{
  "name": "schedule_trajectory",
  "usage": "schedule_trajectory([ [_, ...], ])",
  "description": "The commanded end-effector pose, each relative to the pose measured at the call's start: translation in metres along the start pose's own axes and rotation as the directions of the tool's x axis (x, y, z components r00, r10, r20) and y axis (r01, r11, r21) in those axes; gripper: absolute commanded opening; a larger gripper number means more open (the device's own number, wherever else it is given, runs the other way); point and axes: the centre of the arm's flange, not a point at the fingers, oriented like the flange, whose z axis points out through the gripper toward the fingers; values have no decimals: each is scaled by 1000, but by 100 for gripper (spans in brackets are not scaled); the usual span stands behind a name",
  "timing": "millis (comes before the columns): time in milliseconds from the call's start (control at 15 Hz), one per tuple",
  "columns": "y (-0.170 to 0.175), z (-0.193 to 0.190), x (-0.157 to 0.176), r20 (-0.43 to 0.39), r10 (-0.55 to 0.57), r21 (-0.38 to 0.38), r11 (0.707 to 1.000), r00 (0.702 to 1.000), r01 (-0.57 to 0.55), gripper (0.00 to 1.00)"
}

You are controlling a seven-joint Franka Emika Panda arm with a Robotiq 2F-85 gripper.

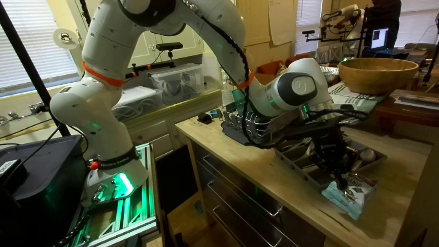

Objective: Put the green cup upside down then remove the sachet from the dish rack and put it on the right side of the counter.

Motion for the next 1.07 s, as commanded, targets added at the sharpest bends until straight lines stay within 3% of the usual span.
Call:
schedule_trajectory([
  [0,6,38,20,52,-64,-32,997,997,66,1],
  [133,3,48,25,60,-69,-33,997,996,71,1],
  [200,2,48,26,66,-72,-22,997,995,74,29],
  [333,-2,38,24,71,-75,-13,997,995,77,36],
  [600,5,-11,-2,62,-86,61,995,994,82,68],
  [867,17,-84,-41,-122,-47,132,989,991,63,99],
  [933,20,-46,-2,-42,-61,64,996,997,63,100],
  [1000,26,-61,-9,-60,-54,63,996,997,58,87],
])
